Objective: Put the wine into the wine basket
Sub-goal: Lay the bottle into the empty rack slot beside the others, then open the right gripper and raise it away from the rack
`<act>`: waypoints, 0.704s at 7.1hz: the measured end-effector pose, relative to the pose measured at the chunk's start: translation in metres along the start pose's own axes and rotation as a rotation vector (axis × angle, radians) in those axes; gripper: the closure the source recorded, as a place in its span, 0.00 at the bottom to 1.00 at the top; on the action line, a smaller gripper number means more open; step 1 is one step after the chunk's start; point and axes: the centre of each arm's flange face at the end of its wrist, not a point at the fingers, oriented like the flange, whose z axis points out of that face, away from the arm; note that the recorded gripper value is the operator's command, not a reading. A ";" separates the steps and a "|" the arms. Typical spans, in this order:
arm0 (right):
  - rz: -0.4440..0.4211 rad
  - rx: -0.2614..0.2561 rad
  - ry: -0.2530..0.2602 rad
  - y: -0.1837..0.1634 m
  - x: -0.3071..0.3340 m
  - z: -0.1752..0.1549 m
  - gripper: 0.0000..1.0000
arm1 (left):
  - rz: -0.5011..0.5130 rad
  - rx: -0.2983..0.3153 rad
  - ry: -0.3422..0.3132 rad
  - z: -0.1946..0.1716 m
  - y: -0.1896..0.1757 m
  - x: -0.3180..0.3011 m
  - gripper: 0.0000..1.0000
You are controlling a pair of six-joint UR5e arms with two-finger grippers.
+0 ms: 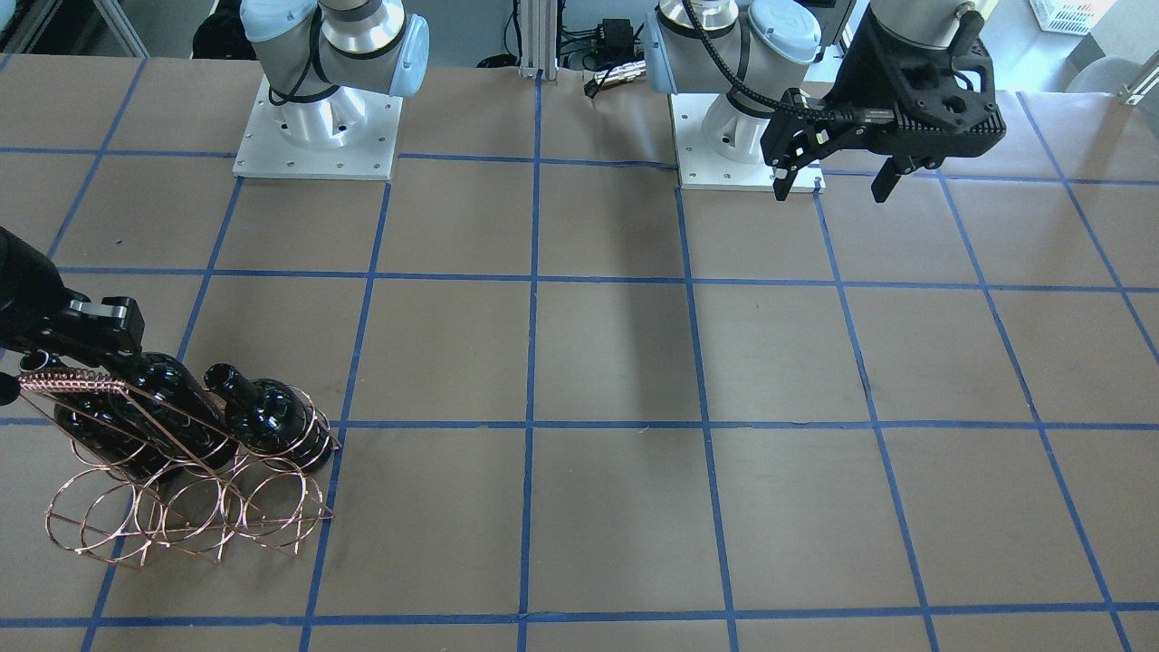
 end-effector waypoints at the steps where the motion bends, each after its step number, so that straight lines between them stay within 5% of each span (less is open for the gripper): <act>1: -0.001 -0.004 -0.001 -0.003 0.001 0.008 0.97 | 0.000 -0.001 0.000 0.000 0.000 0.000 0.00; 2: -0.002 -0.007 -0.002 -0.004 0.001 0.012 0.66 | 0.000 -0.002 0.000 0.001 0.000 0.000 0.00; 3: 0.000 -0.010 -0.002 -0.005 0.001 0.014 0.02 | 0.000 -0.003 0.000 0.001 -0.001 0.000 0.00; 5: 0.001 -0.004 -0.001 -0.002 0.000 0.010 0.00 | 0.000 -0.003 0.000 0.002 -0.001 -0.001 0.00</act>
